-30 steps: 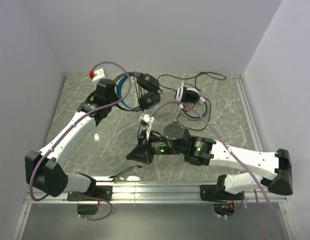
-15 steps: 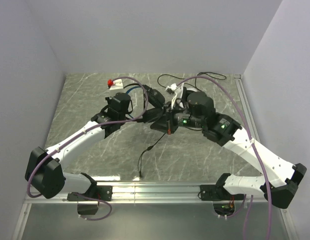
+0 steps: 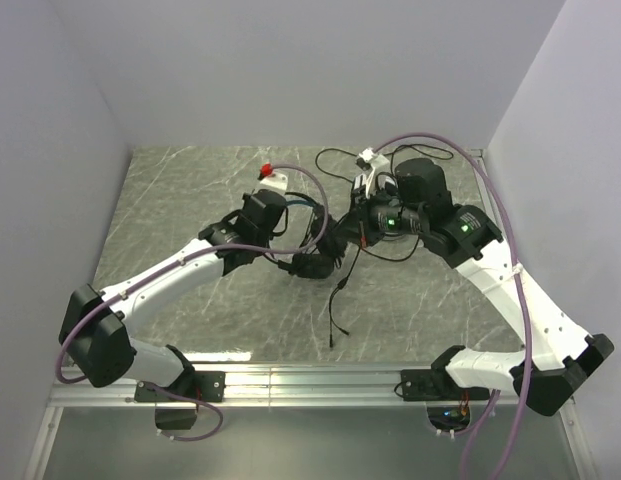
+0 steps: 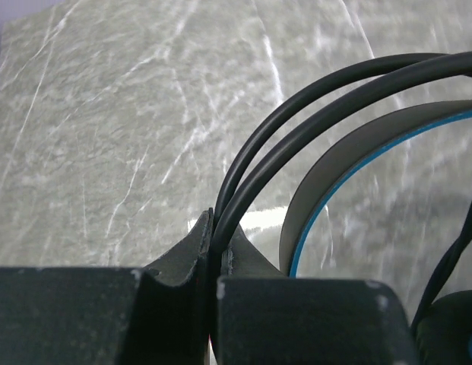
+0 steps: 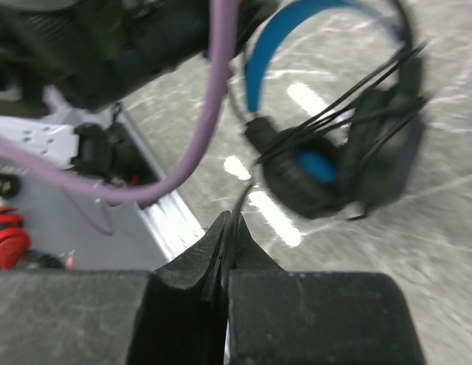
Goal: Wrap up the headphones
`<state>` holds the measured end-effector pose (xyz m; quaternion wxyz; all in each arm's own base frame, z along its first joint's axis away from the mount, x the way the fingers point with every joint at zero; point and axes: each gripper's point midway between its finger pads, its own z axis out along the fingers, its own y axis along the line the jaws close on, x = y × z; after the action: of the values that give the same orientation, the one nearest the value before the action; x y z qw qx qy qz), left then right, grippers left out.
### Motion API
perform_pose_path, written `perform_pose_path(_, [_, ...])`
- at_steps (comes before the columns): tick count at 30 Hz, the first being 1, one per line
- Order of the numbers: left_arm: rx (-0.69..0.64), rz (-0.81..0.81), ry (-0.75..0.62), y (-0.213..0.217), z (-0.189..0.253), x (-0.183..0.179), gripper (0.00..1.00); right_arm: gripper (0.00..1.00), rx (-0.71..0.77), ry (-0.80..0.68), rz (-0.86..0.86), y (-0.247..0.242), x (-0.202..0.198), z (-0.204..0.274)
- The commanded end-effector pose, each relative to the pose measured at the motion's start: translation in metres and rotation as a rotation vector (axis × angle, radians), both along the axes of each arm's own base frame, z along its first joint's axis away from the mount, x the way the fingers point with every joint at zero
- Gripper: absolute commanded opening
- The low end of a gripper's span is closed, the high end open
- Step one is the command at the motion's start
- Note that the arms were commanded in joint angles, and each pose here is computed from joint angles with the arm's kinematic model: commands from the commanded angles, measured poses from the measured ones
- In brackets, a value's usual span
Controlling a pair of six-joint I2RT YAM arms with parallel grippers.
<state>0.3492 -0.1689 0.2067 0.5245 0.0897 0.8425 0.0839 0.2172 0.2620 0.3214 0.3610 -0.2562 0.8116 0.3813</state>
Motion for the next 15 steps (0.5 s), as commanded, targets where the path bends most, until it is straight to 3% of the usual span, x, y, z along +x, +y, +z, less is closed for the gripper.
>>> perform_pose_path(1, [0.028,-0.145,0.066,-0.022,0.018,-0.01,0.0,0.0,-0.031,-0.121,-0.088,-0.017,0.02,0.025])
perform_pose_path(8, [0.027,-0.304,0.224,-0.036,0.022,-0.038,0.0,0.0,-0.156,-0.126,-0.241,-0.039,0.05,0.0])
perform_pose_path(15, [-0.01,-0.338,0.318,-0.035,0.022,-0.061,0.0,0.0,-0.23,-0.094,-0.319,-0.052,0.065,-0.032])
